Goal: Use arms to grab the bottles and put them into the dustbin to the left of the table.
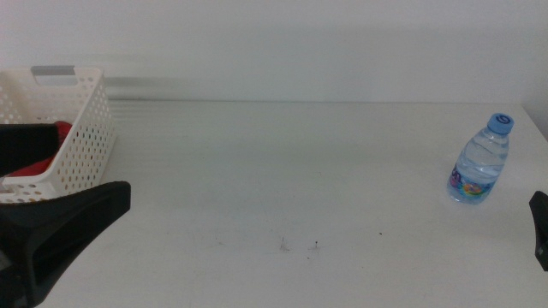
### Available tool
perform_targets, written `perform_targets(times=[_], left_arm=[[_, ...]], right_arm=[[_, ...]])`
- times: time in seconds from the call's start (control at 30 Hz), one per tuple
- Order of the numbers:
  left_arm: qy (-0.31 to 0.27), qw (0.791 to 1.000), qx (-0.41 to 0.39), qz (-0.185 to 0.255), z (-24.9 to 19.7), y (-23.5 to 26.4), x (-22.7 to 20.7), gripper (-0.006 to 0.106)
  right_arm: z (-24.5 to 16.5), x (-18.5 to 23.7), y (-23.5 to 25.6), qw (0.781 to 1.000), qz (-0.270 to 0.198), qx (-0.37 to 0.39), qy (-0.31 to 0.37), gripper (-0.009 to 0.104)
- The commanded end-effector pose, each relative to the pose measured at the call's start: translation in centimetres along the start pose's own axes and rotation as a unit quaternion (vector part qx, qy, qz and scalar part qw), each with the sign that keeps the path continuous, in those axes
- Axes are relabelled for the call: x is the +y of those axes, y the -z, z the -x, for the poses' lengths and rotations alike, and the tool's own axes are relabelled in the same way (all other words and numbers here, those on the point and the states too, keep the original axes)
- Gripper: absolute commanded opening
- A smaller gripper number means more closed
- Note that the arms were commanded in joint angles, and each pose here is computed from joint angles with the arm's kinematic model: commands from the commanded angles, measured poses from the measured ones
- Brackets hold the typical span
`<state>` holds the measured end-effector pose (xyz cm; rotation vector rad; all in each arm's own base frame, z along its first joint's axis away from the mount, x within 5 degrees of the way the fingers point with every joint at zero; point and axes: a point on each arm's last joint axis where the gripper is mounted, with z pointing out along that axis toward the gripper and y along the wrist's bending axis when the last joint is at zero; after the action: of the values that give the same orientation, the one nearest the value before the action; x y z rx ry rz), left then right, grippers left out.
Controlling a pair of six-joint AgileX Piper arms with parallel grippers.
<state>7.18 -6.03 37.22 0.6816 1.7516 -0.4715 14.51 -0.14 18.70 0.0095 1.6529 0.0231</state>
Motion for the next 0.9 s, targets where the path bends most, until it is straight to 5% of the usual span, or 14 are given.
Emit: perform_targets(times=[0.0,0.87], left_arm=[[0.007,1.0,-0.008,0.0,0.1,0.1,0.0,0.094],[0.006,1.0,-0.009,0.0,0.1,0.1,0.0,0.094]], right_arm=[[0.0,-0.1,-0.1,1.0,-0.001,-0.007,-0.002,0.093],[-3.4,0.5,-7.2,0.994,0.061,0.053,0.073,0.093]])
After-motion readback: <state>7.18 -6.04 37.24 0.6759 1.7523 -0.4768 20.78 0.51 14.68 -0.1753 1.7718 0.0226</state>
